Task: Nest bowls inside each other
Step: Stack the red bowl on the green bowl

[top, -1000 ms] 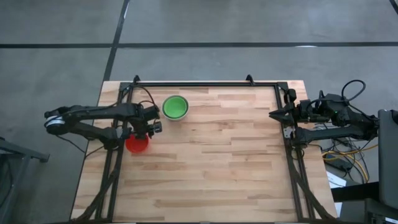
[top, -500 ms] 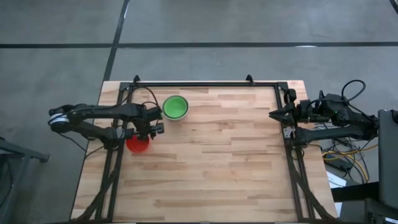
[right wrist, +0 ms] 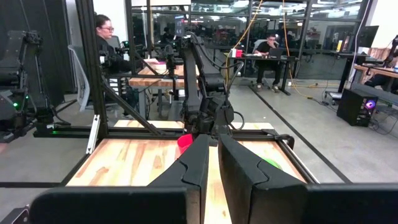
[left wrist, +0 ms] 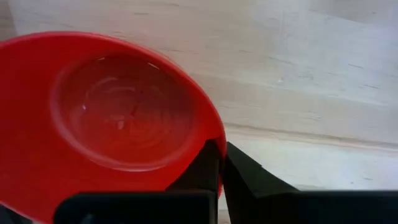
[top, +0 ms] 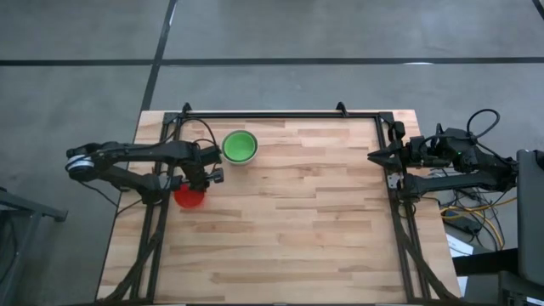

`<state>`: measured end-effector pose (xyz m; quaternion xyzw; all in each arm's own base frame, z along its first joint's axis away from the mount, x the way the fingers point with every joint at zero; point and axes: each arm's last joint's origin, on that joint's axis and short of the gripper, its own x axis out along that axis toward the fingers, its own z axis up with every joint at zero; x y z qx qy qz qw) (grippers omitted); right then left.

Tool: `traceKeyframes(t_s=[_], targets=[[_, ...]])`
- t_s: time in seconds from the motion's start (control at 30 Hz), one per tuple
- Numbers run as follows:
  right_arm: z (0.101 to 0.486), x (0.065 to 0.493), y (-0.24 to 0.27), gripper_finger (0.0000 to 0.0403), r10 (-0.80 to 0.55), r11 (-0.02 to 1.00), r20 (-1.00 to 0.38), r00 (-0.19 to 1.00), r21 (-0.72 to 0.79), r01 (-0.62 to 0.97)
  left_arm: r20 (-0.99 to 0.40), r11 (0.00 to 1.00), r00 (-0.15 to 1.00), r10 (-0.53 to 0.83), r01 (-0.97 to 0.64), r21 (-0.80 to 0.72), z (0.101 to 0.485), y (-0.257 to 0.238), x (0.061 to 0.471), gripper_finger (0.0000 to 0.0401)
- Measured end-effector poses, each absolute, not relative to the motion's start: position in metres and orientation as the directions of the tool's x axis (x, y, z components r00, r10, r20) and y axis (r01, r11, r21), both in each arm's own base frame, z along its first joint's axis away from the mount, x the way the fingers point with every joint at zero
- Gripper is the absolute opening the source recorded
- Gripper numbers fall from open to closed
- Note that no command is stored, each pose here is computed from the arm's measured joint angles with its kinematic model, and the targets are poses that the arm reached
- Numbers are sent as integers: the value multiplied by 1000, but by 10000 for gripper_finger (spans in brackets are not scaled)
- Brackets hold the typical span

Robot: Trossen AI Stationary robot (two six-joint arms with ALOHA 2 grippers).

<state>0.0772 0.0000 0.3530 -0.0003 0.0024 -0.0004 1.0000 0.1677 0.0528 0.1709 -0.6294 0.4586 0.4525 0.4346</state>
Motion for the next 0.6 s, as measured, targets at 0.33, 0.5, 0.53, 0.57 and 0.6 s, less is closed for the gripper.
traceKeyframes(t_s=[0.33, 0.5, 0.53, 0.57, 0.6], targets=[[353, 77, 0, 34, -1, 1000, -5, 1000, -1, 1, -967, -194, 178, -181, -971, -142, 171, 53, 169, 6], [353, 77, 0, 34, -1, 1000, -5, 1000, -1, 1, -966, -187, 192, -175, -969, -159, 171, 54, 170, 6], [353, 77, 0, 34, -1, 1000, -5, 1000, -1, 1, -965, -187, 193, -174, -969, -160, 171, 54, 170, 6], [353, 77, 0, 34, -1, 1000, -5, 1000, -1, 1, -965, -187, 195, -174, -969, -162, 171, 54, 170, 6], [353, 77, 0, 34, -1, 1000, -5, 1000, -1, 1, -965, -186, 198, -172, -968, -165, 171, 54, 171, 6]])
